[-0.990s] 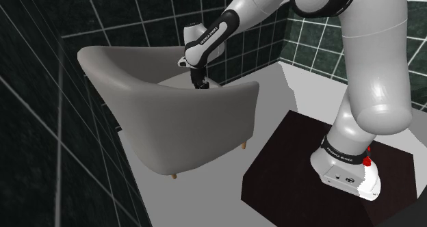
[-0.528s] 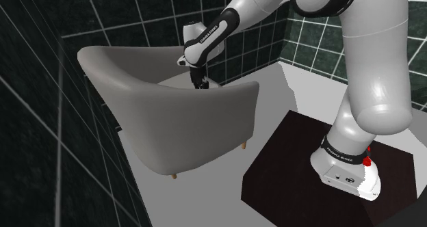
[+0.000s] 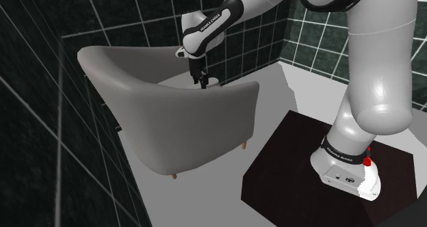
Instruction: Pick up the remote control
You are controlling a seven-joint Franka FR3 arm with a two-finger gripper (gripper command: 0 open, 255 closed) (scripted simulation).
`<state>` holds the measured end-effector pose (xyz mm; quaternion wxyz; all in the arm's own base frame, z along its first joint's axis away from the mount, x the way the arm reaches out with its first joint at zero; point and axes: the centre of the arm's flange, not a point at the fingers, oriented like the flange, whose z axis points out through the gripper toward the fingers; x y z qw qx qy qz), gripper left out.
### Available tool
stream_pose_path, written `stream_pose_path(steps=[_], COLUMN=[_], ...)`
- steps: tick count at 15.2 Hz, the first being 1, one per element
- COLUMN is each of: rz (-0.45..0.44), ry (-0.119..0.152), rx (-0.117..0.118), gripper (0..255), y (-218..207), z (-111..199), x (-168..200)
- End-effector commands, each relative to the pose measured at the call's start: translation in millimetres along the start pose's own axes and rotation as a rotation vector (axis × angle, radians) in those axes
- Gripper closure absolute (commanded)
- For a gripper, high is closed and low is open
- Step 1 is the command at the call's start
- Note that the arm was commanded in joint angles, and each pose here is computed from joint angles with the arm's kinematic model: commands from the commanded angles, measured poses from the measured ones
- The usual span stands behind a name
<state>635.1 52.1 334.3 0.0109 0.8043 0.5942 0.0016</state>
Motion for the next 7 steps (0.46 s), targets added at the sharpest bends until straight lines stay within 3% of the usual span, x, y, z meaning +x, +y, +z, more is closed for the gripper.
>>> stream_pose_path(steps=[1, 7], rz=[0.0, 0.0], ry=[0.0, 0.0], rx=[0.0, 0.0], gripper=[255, 255], y=[1, 1], z=[-11, -33], x=[0, 0])
